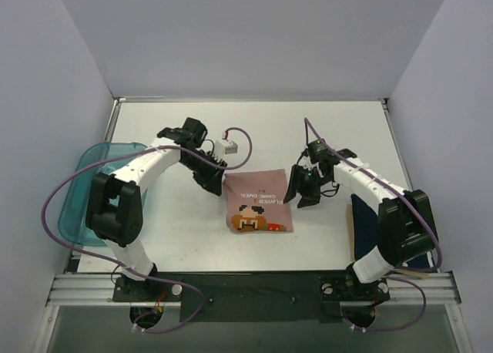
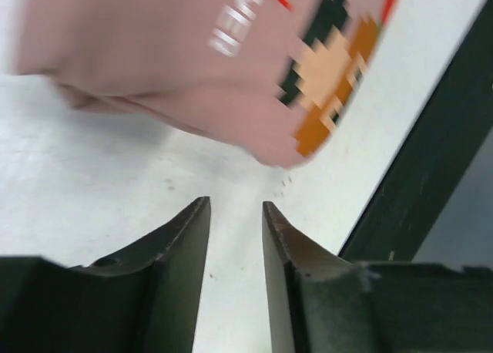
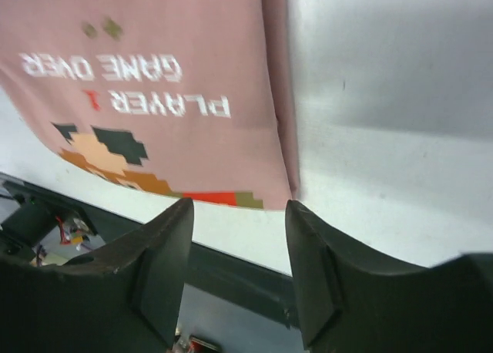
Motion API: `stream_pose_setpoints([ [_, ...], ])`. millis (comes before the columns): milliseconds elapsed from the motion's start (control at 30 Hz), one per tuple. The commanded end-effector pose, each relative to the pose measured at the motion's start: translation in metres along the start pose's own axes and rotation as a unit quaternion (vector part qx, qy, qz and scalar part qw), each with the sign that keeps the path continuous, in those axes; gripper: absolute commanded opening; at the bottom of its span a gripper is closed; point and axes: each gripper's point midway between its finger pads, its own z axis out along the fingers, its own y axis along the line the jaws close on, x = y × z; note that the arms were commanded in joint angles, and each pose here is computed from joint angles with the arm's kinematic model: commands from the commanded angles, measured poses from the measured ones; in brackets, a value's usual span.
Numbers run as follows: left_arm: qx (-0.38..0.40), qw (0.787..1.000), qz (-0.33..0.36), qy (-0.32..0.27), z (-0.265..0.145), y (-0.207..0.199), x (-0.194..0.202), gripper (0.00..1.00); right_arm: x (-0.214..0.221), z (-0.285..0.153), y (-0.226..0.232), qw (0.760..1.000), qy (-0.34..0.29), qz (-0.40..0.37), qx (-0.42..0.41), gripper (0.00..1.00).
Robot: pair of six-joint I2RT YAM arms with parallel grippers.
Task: Fold and stack the t-shirts
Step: Smooth out wrinkles on the folded tshirt, then put the neatly folded tshirt into the corner of the board with the right arm
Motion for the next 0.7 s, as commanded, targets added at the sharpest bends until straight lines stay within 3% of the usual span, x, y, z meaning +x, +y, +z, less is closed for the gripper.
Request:
stream_pose_setpoints([
  [0, -0.068, 0.983, -0.143, -0.097, -0.010, 0.035, -0.042, 0.50, -0.024, 0.001, -0.003, 0.999, -0.011, 0.009, 0.033, 0.51],
  [133, -0.026, 0.973, -0.193, -0.124, 0.010, 0.030, -0.055, 0.62, -0.044, 0.019, 0.006, 1.000, -0.015, 0.010, 0.012, 0.57],
  [267, -0.005, 0.963, -0.246, -0.113, 0.033, 0.033, -0.051, 0.63, -0.047, 0.043, 0.006, 1.000, 0.005, 0.015, -0.001, 0.58],
  [400, -0.020, 0.963, -0.262, -0.063, 0.063, 0.041, -0.026, 0.59, -0.043, 0.063, 0.008, 0.999, 0.012, 0.037, -0.030, 0.55],
  [467, -0.017, 0.964, -0.262, -0.050, 0.071, 0.044, -0.023, 0.49, -0.044, 0.071, 0.008, 0.998, 0.009, 0.046, -0.039, 0.44],
  [500, -0.019, 0.963, -0.267, -0.044, 0.072, 0.046, -0.019, 0.31, -0.045, 0.074, 0.007, 0.998, 0.008, 0.049, -0.039, 0.35],
  [533, -0.021, 0.962, -0.269, -0.037, 0.075, 0.049, -0.016, 0.20, -0.043, 0.076, 0.004, 0.998, 0.011, 0.053, -0.036, 0.31],
  [567, -0.036, 0.961, -0.272, -0.030, 0.076, 0.055, -0.011, 0.00, -0.043, 0.078, 0.002, 0.998, 0.014, 0.056, -0.035, 0.24],
  [667, -0.065, 0.956, -0.287, -0.003, 0.076, 0.067, 0.008, 0.00, -0.041, 0.080, -0.004, 0.997, 0.018, 0.061, -0.032, 0.14],
])
